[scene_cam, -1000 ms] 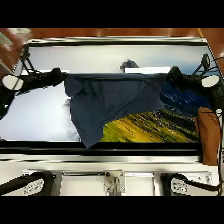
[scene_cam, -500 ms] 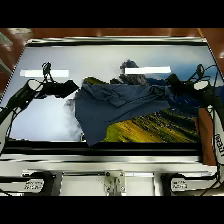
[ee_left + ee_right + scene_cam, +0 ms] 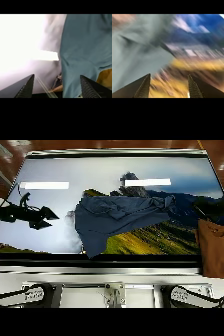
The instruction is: Fold the shirts.
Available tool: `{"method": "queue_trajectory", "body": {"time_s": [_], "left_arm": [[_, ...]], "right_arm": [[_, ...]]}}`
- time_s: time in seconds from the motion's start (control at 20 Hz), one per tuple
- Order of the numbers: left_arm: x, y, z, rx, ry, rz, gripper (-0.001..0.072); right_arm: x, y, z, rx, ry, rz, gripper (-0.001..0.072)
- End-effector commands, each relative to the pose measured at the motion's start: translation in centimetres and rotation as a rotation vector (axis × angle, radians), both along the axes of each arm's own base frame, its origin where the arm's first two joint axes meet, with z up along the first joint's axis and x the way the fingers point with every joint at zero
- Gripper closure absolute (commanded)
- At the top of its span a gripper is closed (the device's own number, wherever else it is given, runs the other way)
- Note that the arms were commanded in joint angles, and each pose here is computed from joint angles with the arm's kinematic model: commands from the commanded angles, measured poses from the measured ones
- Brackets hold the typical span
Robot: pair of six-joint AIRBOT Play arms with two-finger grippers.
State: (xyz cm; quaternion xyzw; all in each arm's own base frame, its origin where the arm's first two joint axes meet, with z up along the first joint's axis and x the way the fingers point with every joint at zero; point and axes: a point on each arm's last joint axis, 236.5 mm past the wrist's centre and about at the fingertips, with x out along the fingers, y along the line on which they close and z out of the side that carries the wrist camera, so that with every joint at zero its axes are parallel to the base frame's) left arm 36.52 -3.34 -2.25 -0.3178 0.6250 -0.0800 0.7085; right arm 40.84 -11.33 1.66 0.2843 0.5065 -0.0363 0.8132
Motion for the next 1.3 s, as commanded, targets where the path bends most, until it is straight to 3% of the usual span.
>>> {"method": "queue_trajectory", "body": {"time_s": [0.0, 0.5, 0.55, 0.65, 0.8, 0.85, 0.95, 1.25], "left_arm": [[-2.9, -4.0, -3.9, -0.070, 0.074, 0.012, 0.0002], [0.9, -10.2, -9.1, -0.120, 0.027, 0.153, 0.0027], [1.1, -10.2, -9.3, -0.117, 0.022, 0.163, 0.0094], [1.9, -10.2, -9.3, -0.119, 0.002, 0.193, 0.0377], [2.8, -10.3, -8.6, -0.131, -0.033, 0.200, 0.0626], [3.1, -10.4, -8.1, -0.123, -0.068, 0.167, 0.0673], [3.9, -10.3, -6.3, -0.113, -0.140, 0.130, 0.0674], [5.0, -10.3, 0.4, -0.116, -0.318, 0.100, 0.0674]], "right_arm": [[-4.5, 1.4, -2.2, 0.087, 0.140, 0.056, 0.0124], [-3.6, 1.8, -4.1, 0.139, 0.131, 0.019, 0.0124], [-3.5, 1.9, -4.4, 0.150, 0.135, 0.016, 0.0124], [-3.4, 2.6, -5.4, 0.176, 0.160, 0.022, 0.0124], [-2.9, 4.4, -7.5, 0.188, 0.199, 0.064, 0.0124], [-2.4, 5.1, -8.2, 0.198, 0.203, 0.071, 0.0122], [-1.6, 6.3, -9.7, 0.229, 0.211, 0.072, 0.0037], [2.3, 7.2, -12.9, 0.351, 0.150, -0.067, 0.0038]]}}
